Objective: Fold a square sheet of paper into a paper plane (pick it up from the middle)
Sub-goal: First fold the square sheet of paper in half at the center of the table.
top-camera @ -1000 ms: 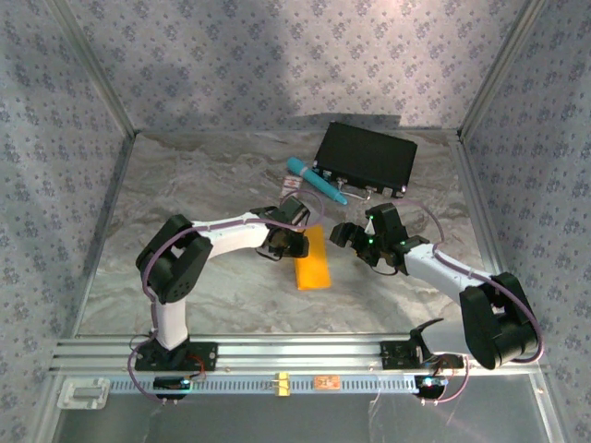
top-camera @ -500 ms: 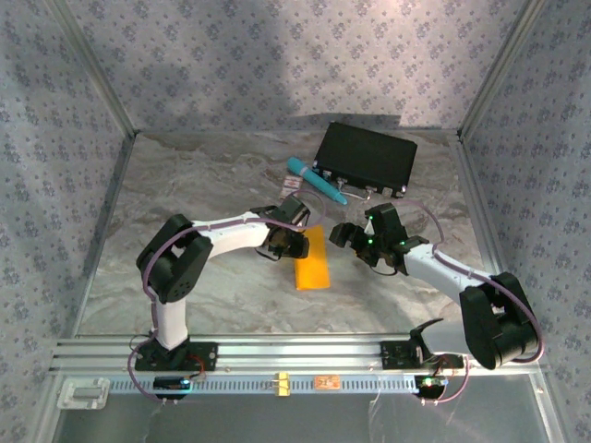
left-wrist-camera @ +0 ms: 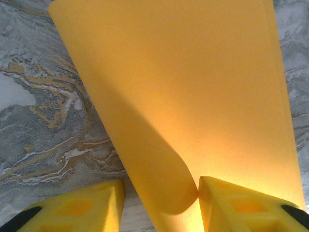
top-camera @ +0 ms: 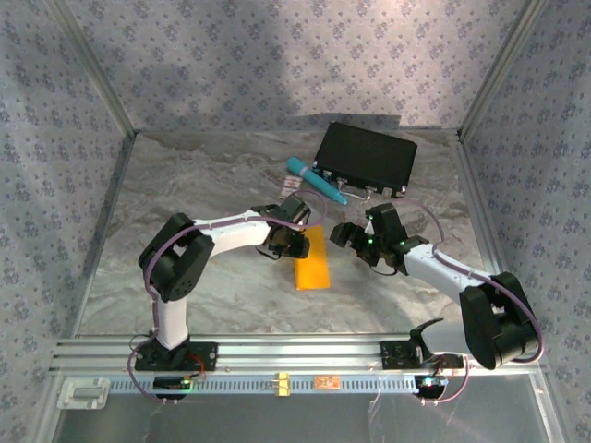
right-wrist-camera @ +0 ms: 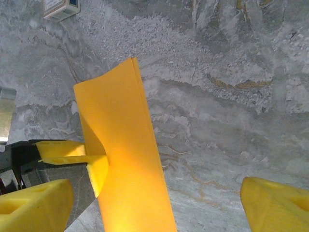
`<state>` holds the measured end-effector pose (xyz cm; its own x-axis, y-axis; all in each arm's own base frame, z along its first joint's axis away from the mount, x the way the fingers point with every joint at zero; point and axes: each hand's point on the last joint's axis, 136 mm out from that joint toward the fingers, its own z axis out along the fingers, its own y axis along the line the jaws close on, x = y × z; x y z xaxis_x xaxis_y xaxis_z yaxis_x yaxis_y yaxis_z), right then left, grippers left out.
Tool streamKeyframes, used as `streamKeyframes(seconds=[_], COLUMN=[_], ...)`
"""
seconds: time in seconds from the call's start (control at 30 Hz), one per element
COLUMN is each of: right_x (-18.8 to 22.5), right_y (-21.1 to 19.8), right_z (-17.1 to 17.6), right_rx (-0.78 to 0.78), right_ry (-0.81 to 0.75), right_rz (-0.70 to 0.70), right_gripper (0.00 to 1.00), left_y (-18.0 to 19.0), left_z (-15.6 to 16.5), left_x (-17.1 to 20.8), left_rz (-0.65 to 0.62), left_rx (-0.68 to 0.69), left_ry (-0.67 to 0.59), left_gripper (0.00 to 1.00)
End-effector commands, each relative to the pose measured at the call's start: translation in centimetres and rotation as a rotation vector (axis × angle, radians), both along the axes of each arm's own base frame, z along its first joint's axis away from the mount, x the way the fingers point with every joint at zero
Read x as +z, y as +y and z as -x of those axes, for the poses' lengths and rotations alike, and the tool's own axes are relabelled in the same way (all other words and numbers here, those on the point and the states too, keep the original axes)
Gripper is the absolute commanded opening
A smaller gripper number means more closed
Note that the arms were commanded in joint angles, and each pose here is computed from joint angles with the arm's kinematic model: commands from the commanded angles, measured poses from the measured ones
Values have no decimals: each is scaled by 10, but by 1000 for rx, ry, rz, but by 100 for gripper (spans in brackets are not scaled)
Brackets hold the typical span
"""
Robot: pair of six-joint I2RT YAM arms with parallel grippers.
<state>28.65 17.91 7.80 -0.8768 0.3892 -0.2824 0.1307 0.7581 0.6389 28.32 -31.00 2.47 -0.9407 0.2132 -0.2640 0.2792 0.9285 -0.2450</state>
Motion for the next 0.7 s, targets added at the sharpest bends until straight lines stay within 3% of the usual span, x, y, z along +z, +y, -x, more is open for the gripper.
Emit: streamKeyframes(seconds=[0.0,0.67], right_x=[-4,-3], right_y=[-2,-2], right_z=[3,4], right_rx=[-2,3], right_ry=[6,1], right_rz=[20,14], right_gripper=[90,89], left_y=[5,4], left_z=[0,-6], left_x=[-15,-16], left_rz=[-41,-51], left_rx=[-22,-26], left_ry=[15,5], left_gripper=[46,47])
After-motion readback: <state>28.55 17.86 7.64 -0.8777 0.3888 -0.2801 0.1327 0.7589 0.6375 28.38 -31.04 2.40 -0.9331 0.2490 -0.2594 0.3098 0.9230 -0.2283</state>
